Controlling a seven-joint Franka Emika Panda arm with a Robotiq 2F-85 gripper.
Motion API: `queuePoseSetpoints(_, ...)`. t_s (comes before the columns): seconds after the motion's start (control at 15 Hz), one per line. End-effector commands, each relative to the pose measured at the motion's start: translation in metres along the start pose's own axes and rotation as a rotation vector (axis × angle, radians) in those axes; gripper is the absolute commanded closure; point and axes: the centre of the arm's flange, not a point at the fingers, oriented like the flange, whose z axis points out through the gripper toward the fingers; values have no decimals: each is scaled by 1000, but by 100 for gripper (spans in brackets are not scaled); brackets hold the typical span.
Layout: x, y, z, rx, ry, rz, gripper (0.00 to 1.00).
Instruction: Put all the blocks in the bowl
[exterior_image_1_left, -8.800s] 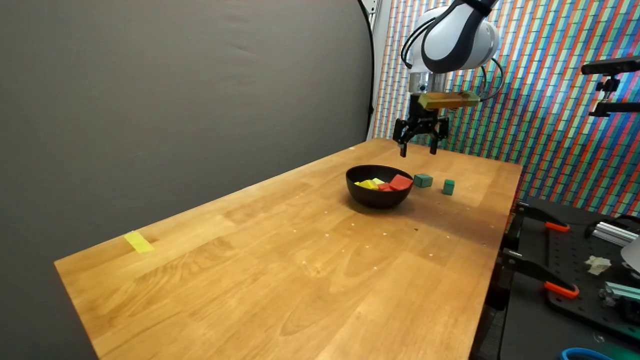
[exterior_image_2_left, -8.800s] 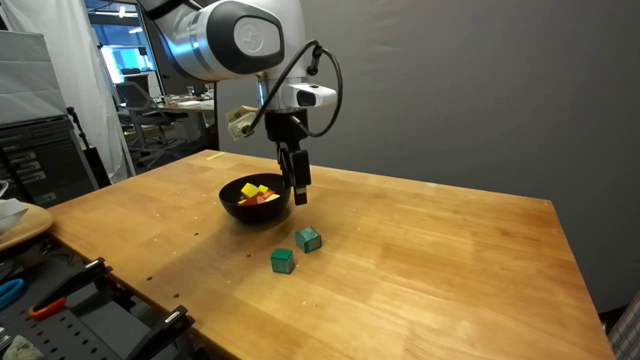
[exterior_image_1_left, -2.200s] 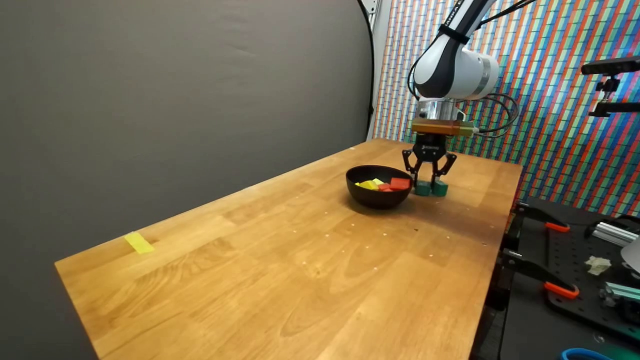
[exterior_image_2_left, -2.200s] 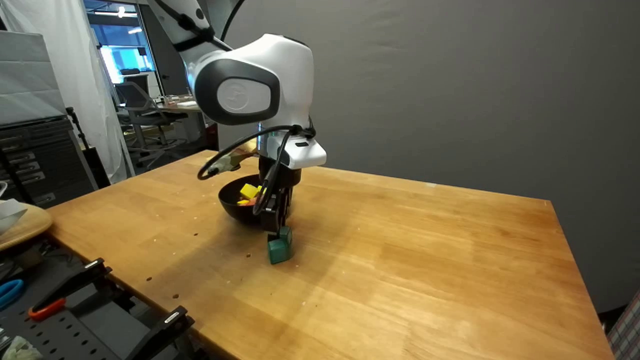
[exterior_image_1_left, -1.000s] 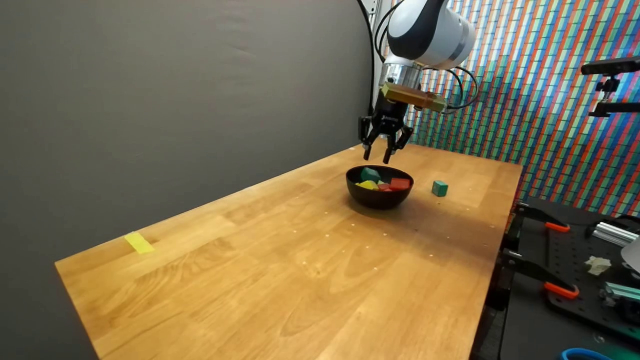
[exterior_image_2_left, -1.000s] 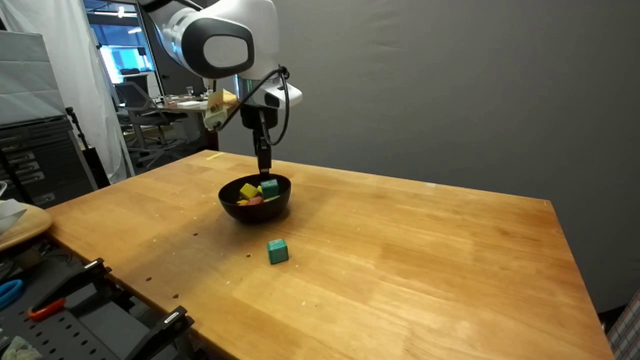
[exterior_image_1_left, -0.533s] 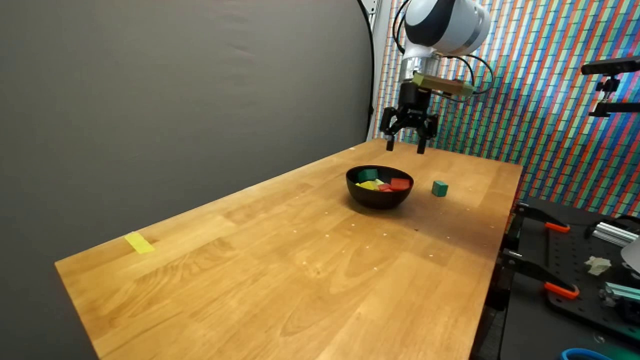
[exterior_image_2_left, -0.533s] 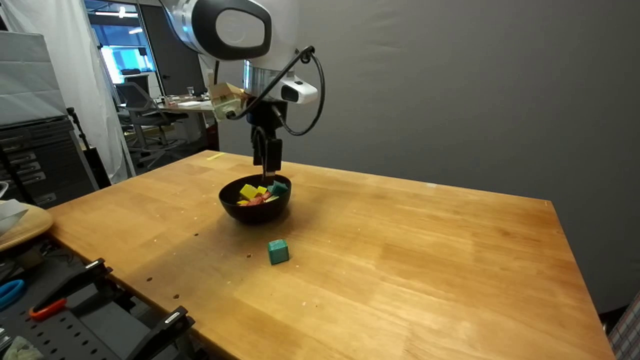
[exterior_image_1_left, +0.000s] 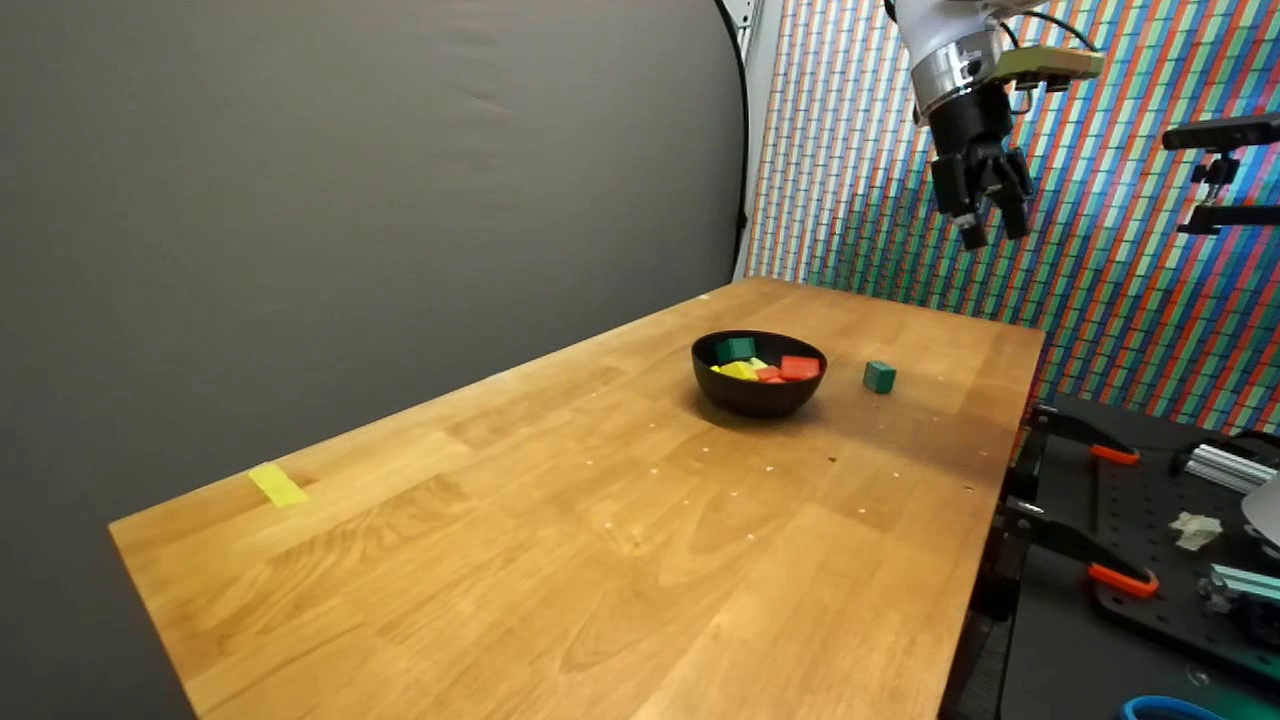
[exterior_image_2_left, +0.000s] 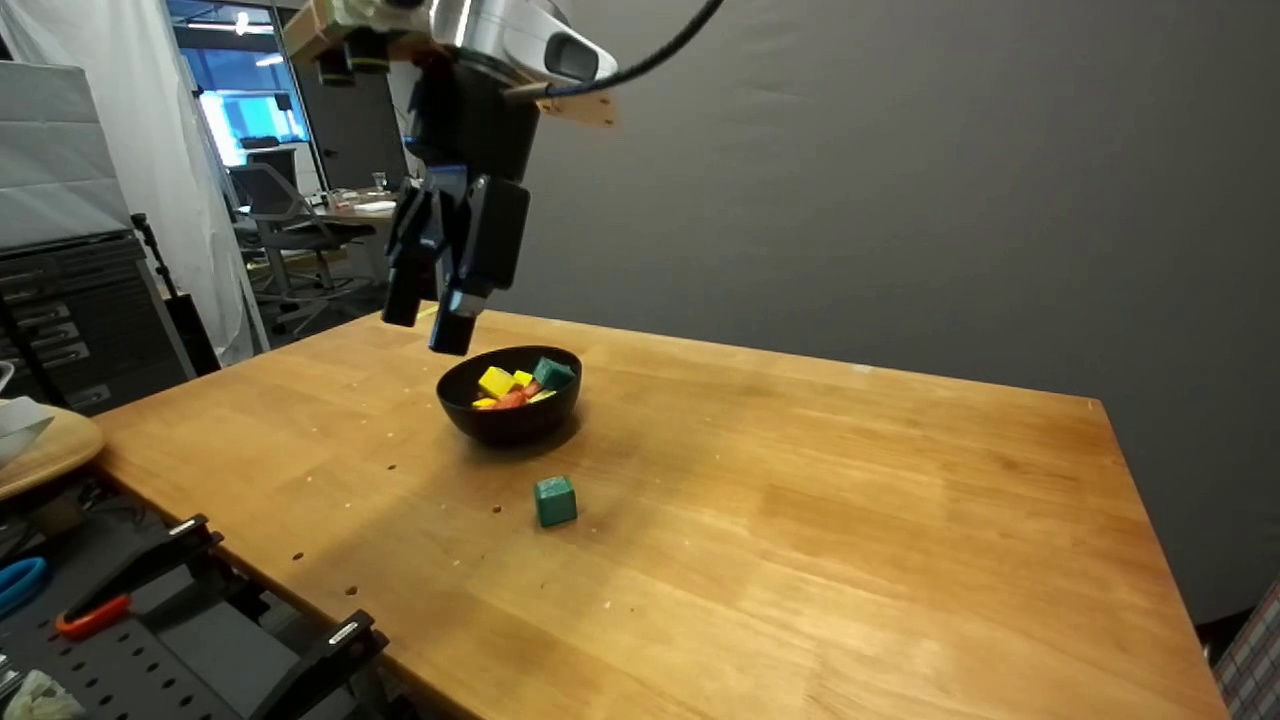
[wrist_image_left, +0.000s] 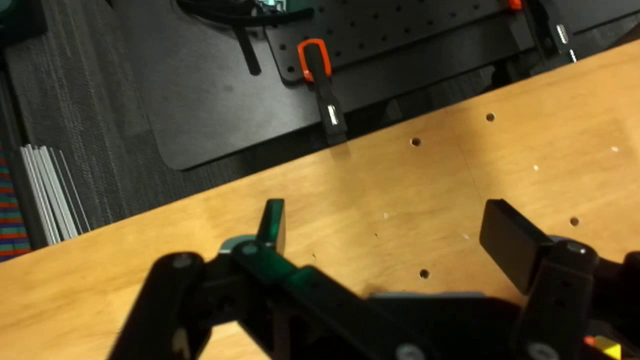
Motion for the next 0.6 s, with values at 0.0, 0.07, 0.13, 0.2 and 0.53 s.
queuePoseSetpoints(0.0, -3, 0, -3, -9, -3, -7, 0)
queuePoseSetpoints(0.07, 10, -2, 6, 15, 25, 20, 0)
queuePoseSetpoints(0.13, 19, -7, 16, 90, 23, 11, 0)
queuePoseSetpoints(0.2, 30, -9, 27, 142, 66, 51, 0)
queuePoseSetpoints(0.53, 67, -15, 83, 361, 217, 204, 0)
